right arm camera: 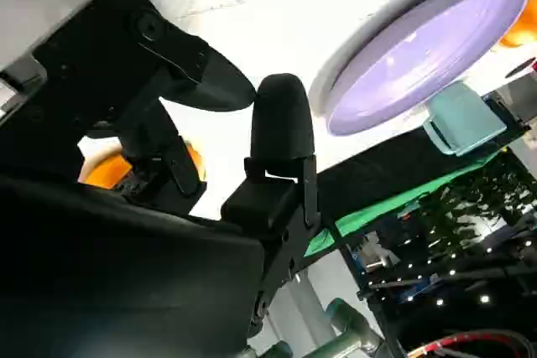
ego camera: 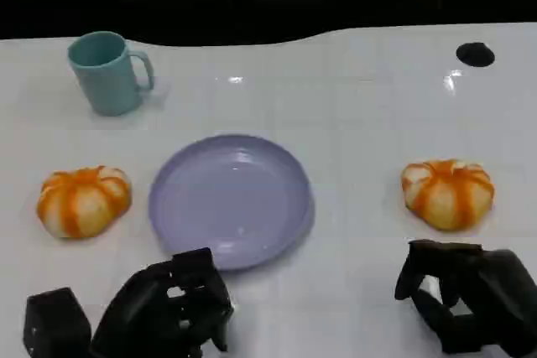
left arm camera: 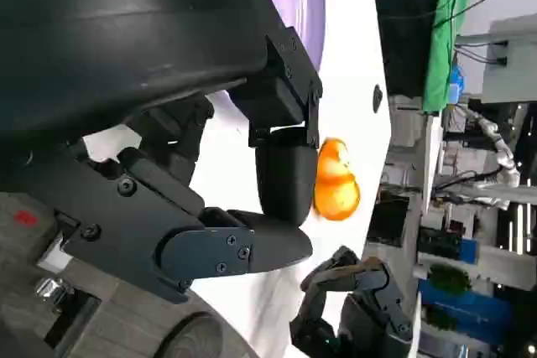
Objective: Grasp the bread from the table and place it into the plate.
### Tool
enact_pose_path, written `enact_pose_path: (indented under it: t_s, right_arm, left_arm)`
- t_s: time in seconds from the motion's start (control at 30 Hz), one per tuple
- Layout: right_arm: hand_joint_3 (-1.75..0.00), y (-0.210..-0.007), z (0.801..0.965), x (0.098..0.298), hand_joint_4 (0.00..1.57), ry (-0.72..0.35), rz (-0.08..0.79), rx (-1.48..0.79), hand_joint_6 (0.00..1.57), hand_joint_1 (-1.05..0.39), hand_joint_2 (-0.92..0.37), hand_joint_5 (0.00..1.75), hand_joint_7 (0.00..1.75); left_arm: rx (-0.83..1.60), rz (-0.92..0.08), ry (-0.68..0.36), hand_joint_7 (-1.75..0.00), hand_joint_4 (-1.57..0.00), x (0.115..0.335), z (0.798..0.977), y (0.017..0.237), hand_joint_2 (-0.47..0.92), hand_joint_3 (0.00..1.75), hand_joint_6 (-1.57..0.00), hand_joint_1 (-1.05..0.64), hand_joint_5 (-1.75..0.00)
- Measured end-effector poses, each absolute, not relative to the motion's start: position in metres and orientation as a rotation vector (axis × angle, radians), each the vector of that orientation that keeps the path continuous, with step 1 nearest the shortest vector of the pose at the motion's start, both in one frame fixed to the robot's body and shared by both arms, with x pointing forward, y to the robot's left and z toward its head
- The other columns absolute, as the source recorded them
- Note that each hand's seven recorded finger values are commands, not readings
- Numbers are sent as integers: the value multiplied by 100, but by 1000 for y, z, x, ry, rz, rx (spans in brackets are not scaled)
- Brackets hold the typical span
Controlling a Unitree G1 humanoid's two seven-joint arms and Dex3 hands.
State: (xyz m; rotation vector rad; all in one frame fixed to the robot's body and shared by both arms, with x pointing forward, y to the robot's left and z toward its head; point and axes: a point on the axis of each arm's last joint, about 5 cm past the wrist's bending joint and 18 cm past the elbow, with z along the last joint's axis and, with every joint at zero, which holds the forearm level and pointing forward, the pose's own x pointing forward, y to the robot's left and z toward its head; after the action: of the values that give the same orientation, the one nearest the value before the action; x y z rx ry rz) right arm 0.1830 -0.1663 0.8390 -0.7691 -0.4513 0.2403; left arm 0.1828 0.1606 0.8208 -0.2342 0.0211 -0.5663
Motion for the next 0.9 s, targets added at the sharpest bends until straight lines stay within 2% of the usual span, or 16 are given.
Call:
enact_pose_path:
  t_s: [0.83, 0.9]
  right_arm:
    - [-130, -166, 840, 184, 92, -451, 237, -778, 81, -19, -32, 175, 143]
    - [-129, -166, 840, 184, 91, -451, 237, -778, 82, -19, -32, 175, 138]
  left_arm:
    - [-240, -563, 21, -140, -82, 183, 821, 161, 63, 69, -78, -54, -175]
    - [-240, -563, 21, -140, -82, 183, 821, 161, 64, 68, -78, -53, -175]
